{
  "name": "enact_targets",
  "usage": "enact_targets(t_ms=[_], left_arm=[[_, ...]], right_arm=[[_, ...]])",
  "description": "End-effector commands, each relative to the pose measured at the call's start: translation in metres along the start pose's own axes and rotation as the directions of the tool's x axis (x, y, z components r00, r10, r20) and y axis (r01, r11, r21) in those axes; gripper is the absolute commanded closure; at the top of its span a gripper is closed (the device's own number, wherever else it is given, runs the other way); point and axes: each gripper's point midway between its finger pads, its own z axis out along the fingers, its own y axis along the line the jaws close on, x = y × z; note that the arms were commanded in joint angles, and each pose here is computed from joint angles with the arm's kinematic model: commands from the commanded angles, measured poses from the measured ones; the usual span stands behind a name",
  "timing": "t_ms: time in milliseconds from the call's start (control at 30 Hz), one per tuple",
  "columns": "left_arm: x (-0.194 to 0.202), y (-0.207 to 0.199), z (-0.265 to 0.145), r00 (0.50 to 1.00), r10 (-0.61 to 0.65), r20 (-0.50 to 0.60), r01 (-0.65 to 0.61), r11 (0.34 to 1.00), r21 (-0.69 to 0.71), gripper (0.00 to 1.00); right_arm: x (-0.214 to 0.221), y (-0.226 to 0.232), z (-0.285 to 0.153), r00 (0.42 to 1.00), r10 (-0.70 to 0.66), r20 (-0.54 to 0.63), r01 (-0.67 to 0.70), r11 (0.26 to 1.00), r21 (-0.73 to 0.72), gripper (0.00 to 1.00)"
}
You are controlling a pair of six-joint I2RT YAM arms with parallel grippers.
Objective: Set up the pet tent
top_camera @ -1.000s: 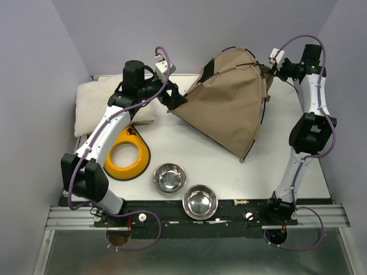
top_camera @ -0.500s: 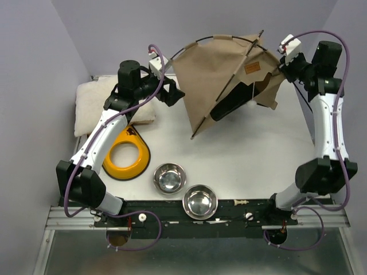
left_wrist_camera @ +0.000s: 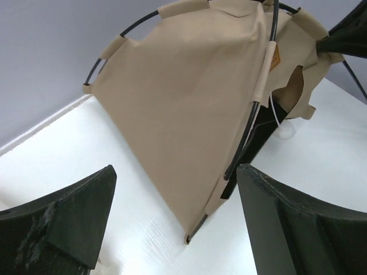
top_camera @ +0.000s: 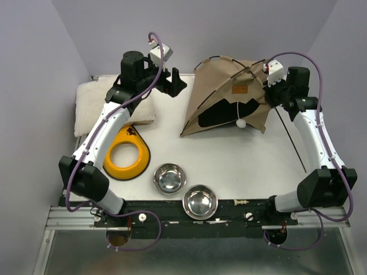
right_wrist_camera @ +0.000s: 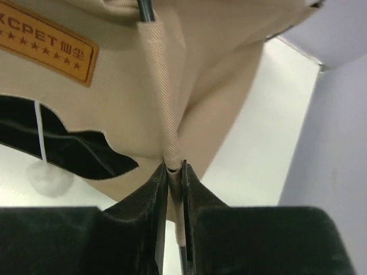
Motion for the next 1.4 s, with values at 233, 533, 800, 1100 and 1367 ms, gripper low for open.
enact_targets(t_ms=[233, 533, 800, 1100, 1367], left_arm=[[0.020, -0.052, 0.021, 0.990, 0.137, 0.016, -0.137, 0.961, 0.240, 0.01], [0.037, -0.095, 0.024, 0.986, 0.166, 0.032, -0.166, 0.915, 0.367, 0.01], [0.051, -0.111, 0.028, 0.992, 0.125, 0.016, -0.120, 0.905, 0.409, 0.01], [0.058, -0.114, 0.016, 0.994, 0.106, 0.012, -0.102, 0.911, 0.399, 0.02], [0.050, -0.125, -0.001, 0.999, 0.048, 0.019, -0.051, 0.906, 0.421, 0.03]], right_arm=[[-0.016, 0.025, -0.043, 0.995, 0.089, 0.047, -0.076, 0.969, -0.233, 0.31], [0.119, 0.002, -0.099, 0.969, 0.091, -0.232, -0.160, 0.941, -0.298, 0.29], [0.221, 0.008, -0.103, 0.933, 0.034, -0.357, -0.175, 0.912, -0.370, 0.17], [0.216, 0.025, -0.062, 0.946, 0.104, -0.309, -0.256, 0.823, -0.508, 0.86], [0.077, 0.061, -0.099, 0.951, 0.305, -0.042, -0.259, 0.718, -0.646, 0.99]])
